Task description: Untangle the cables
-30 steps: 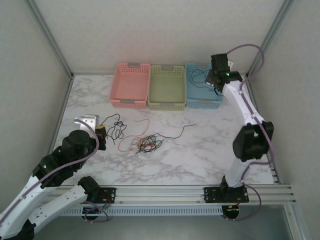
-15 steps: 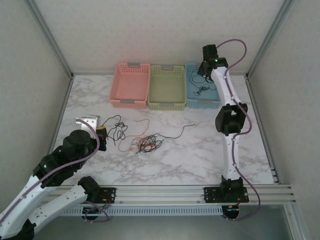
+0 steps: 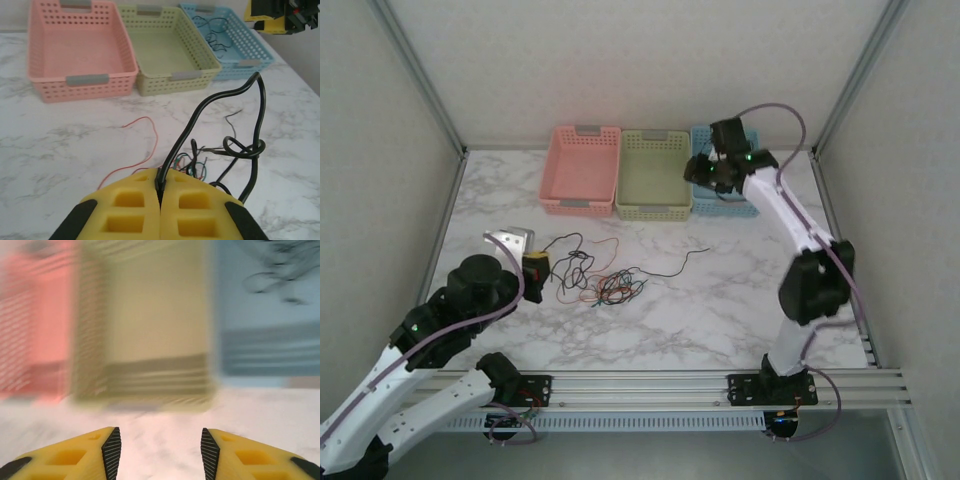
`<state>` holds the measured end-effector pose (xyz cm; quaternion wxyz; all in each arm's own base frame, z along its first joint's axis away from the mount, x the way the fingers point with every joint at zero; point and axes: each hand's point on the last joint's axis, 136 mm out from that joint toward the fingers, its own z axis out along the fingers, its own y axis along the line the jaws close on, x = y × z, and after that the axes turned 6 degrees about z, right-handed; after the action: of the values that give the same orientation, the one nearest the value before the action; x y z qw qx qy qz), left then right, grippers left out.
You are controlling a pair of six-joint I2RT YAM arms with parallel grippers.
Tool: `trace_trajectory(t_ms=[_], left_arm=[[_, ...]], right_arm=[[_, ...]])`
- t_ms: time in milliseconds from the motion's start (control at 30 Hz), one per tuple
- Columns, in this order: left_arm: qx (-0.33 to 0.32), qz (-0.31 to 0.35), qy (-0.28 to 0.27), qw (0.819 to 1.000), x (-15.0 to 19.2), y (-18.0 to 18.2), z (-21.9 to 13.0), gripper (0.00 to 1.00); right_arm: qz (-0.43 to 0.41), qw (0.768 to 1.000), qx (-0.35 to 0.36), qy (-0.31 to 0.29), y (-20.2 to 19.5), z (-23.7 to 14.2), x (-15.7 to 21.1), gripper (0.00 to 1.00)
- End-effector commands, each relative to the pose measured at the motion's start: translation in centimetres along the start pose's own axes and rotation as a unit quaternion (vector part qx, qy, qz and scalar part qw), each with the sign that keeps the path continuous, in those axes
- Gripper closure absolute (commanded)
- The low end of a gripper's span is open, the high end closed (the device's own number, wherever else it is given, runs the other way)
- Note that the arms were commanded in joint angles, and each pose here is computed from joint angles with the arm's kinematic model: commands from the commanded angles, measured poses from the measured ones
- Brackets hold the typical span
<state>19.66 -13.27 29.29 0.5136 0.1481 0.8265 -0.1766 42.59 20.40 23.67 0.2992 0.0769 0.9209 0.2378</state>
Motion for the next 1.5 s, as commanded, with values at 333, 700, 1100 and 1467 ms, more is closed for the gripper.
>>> trace_trajectory(t_ms=[333, 700, 1100, 1467], left_arm=[[0.088, -0.025, -0.010, 0.996, -2.6, -4.2, 2.7, 1.00], [0.094, -0.029, -0.006, 0.995, -2.8, -4.6, 3.2, 1.00], [0.102, -0.033, -0.007, 0.994, -3.0, -4.8, 2.8, 1.00], [0.106, -0.037, -0.004, 0.994, -2.9, -5.0, 2.8, 1.00]], right_arm=[[-0.268, 0.884, -0.377, 0.062, 12.0, -10.4, 16.9, 0.45], [-0.340, 0.822, -0.454, 0.056, 13.6, -12.2, 20.6, 0.43], [-0.356, 0.822, -0.441, 0.064, 14.8, -10.5, 21.9, 0.53], [-0.354, 0.826, -0.437, 0.035, 15.2, -10.3, 21.1, 0.57]])
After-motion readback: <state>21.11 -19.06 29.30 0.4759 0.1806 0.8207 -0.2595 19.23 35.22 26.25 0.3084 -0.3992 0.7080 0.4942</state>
